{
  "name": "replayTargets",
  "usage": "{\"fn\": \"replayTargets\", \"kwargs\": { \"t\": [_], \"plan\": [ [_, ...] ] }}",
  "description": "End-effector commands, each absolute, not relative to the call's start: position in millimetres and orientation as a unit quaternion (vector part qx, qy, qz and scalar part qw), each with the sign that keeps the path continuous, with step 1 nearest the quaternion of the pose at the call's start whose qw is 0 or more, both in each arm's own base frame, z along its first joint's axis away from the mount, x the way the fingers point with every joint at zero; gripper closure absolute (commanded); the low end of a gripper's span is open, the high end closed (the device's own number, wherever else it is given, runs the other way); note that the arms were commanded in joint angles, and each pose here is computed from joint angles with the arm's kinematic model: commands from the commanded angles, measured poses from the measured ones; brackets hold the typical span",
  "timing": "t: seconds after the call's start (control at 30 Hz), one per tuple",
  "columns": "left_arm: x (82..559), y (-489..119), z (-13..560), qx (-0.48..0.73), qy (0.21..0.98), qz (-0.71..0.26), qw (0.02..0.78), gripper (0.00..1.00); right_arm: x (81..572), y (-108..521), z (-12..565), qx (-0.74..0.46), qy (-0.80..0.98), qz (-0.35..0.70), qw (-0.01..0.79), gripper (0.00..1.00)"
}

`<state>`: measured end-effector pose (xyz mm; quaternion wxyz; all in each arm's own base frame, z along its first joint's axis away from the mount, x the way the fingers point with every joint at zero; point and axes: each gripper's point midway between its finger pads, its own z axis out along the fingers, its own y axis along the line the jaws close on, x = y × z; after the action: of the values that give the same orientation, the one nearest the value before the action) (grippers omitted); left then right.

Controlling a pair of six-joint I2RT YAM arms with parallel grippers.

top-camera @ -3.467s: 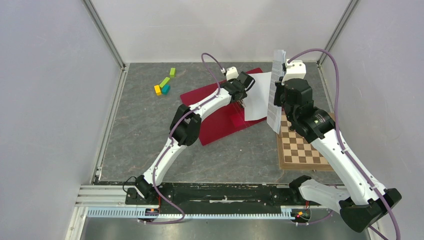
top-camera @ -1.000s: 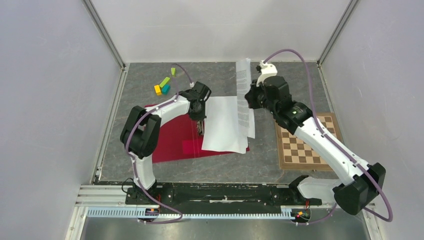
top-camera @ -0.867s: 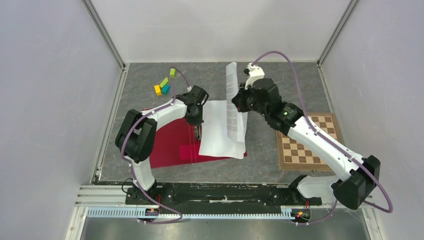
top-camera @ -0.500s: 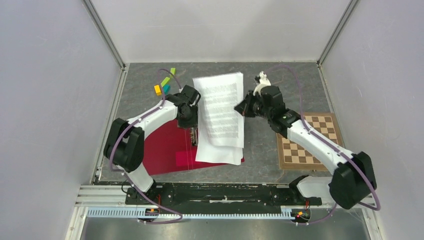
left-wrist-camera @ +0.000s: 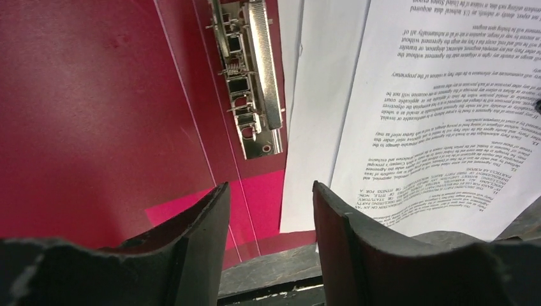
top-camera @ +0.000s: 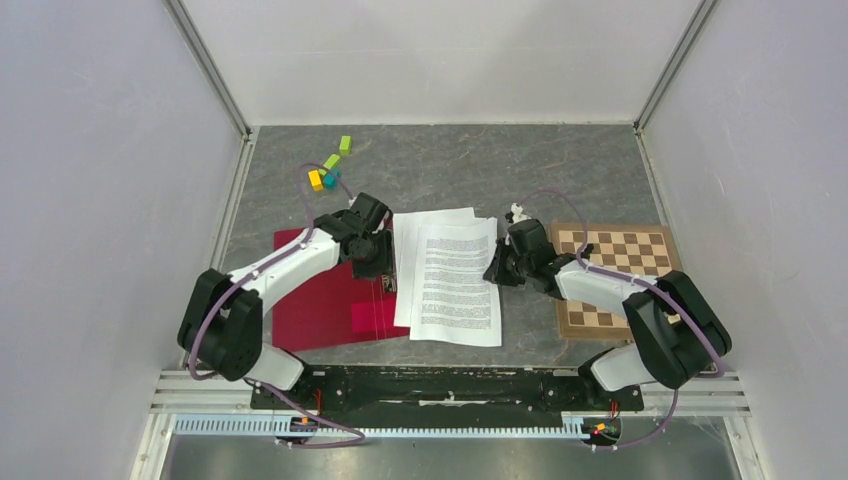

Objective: Put the files into the folder

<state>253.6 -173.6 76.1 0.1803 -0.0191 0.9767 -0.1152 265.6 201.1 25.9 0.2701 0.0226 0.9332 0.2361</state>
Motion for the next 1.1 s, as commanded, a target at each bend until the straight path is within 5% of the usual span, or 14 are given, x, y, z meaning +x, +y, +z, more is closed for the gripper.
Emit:
{"fn": "replayTargets", "kwargs": {
  "t": [0.0, 0.33, 0.5, 1.07],
  "plan": [
    [286, -199, 96, -0.038, 0.961, -0.154, 0.226, 0.41, 299, 209, 60, 0.015, 0.908, 0.243, 0.341, 1.00],
    [401, -209, 91, -0.030, 0.961, -0.079, 0.263, 0.29, 311, 211, 79, -0.016, 0.901, 0.235, 0.364, 1.00],
    [441, -208, 74, -0.023, 0.957, -0.122, 0.261, 0.25, 310, 216, 80, -0.029, 0.898, 0.244, 0.364, 1.00],
    [460, -222, 30, 0.004, 0.957, -0.215, 0.196, 0.26, 310, 219, 64, -0.044, 0.902, 0.245, 0.353, 1.00]
  ]
}}
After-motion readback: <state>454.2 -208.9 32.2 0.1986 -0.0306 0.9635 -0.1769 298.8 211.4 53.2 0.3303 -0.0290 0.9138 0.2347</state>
